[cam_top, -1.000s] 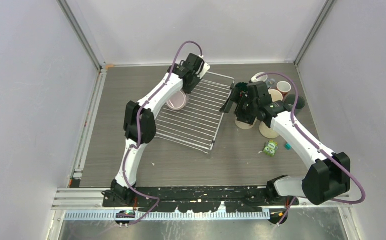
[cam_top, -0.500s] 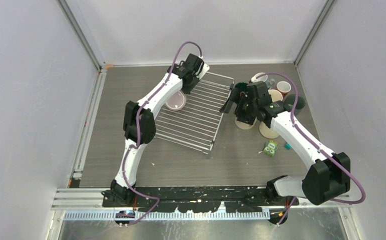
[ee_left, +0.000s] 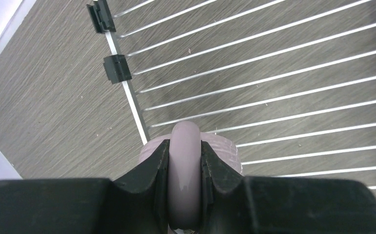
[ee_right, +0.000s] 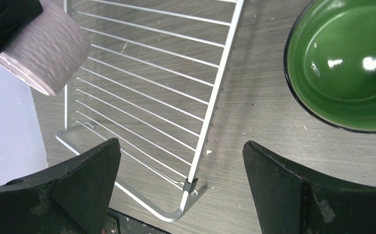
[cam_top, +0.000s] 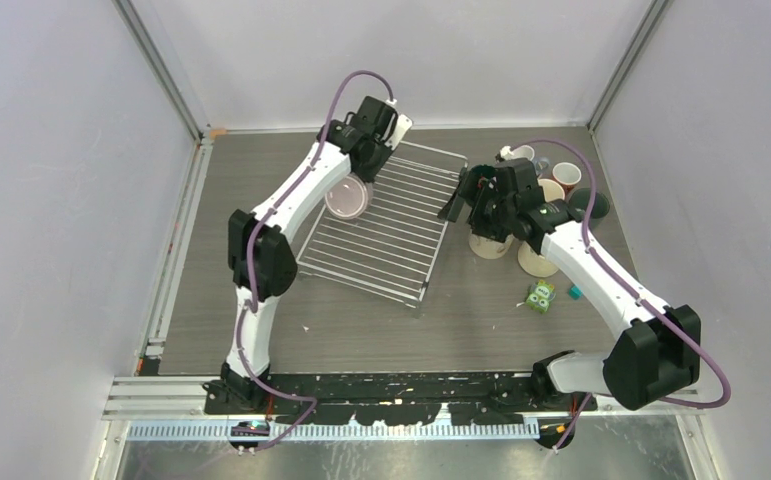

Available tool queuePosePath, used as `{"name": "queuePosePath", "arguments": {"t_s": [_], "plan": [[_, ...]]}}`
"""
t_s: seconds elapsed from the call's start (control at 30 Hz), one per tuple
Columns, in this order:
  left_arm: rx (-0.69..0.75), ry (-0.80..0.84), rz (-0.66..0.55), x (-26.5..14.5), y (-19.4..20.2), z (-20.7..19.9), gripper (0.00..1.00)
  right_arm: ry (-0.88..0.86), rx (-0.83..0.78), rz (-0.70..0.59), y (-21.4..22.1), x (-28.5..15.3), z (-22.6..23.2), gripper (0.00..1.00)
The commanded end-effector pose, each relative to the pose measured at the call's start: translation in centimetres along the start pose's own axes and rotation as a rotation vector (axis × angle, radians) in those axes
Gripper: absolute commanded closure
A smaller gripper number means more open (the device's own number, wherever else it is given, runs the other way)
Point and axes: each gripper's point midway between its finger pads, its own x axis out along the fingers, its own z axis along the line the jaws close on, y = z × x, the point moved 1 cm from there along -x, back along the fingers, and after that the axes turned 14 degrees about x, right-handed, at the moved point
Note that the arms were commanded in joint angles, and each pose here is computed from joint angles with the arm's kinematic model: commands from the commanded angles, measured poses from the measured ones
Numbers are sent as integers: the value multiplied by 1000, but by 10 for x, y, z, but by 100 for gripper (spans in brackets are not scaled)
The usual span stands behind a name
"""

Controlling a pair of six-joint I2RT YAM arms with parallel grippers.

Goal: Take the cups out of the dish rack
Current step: Unload the cup from the dish rack.

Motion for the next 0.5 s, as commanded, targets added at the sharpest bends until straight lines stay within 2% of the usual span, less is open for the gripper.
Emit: {"name": "queuePosePath", "arguments": {"t_s": [0.0, 0.23, 0.47], "plan": [[-56, -57, -162, -58, -27, 25, 100, -127, -78, -73, -23, -8, 38, 0], [-136, 106, -374, -108, -57, 4, 100, -277, -188, -83, -29, -15, 70, 0], [-219, 358, -575, -157, -82, -33, 100, -491, -290, 4, -15, -29, 103, 0]]}}
